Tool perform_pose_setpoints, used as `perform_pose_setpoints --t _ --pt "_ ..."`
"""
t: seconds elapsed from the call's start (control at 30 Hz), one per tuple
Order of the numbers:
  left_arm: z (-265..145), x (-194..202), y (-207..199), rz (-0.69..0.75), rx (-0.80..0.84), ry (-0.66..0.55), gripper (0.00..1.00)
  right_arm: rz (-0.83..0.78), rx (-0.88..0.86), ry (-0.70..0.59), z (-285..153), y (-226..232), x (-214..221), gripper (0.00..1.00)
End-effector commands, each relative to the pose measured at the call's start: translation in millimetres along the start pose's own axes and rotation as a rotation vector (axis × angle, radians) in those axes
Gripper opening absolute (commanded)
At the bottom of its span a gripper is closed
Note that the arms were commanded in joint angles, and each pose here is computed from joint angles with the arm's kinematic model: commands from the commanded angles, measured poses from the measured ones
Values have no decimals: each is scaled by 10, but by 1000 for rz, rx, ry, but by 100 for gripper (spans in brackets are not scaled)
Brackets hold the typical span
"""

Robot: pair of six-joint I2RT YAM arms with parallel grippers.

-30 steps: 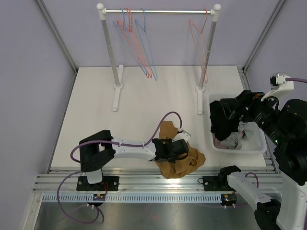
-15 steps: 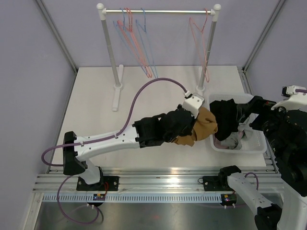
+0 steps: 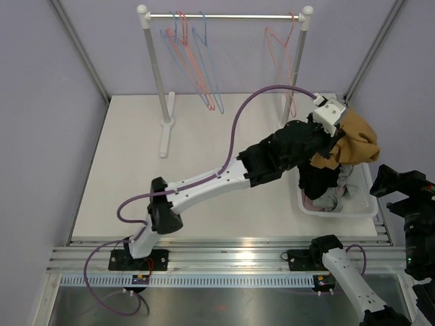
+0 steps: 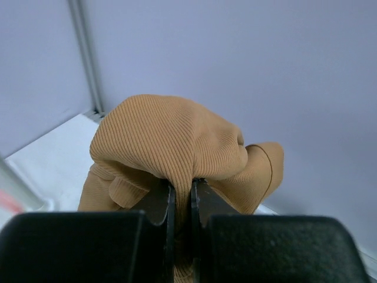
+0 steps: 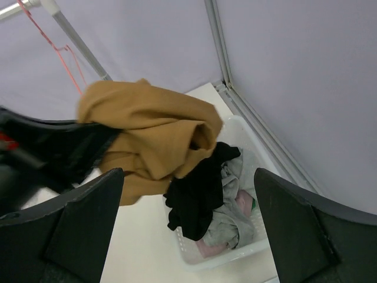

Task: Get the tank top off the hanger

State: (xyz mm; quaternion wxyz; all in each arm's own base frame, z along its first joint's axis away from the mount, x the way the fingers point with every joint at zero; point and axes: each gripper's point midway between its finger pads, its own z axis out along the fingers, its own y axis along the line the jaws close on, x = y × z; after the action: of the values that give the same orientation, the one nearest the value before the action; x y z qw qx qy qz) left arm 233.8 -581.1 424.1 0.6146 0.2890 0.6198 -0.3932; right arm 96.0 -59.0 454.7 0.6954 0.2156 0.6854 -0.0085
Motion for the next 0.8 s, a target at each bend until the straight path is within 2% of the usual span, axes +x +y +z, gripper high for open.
perform_pose_setpoints --t 0.0,0.03,0.13,0.3,0.37,0.53,0.77 --pt "342 -92 -217 -31 131 -125 0 60 16 -82 -179 -112 -225 99" --pt "408 -115 -190 -44 140 -162 0 54 16 -76 -215 -133 -225 99" --pt "634 254 -84 -76 129 -144 0 46 -12 -69 -305 -124 -266 100" --pt "866 940 228 -91 50 -26 0 44 -71 -65 -388 -69 -256 100" --pt "910 1345 358 -77 -6 67 0 42 -85 -57 -377 -41 -226 99" --pt "856 2281 451 -70 31 319 0 26 -137 12 -234 145 -71 99" --pt "664 3065 434 -76 69 526 0 39 -205 90 -84 378 119 100"
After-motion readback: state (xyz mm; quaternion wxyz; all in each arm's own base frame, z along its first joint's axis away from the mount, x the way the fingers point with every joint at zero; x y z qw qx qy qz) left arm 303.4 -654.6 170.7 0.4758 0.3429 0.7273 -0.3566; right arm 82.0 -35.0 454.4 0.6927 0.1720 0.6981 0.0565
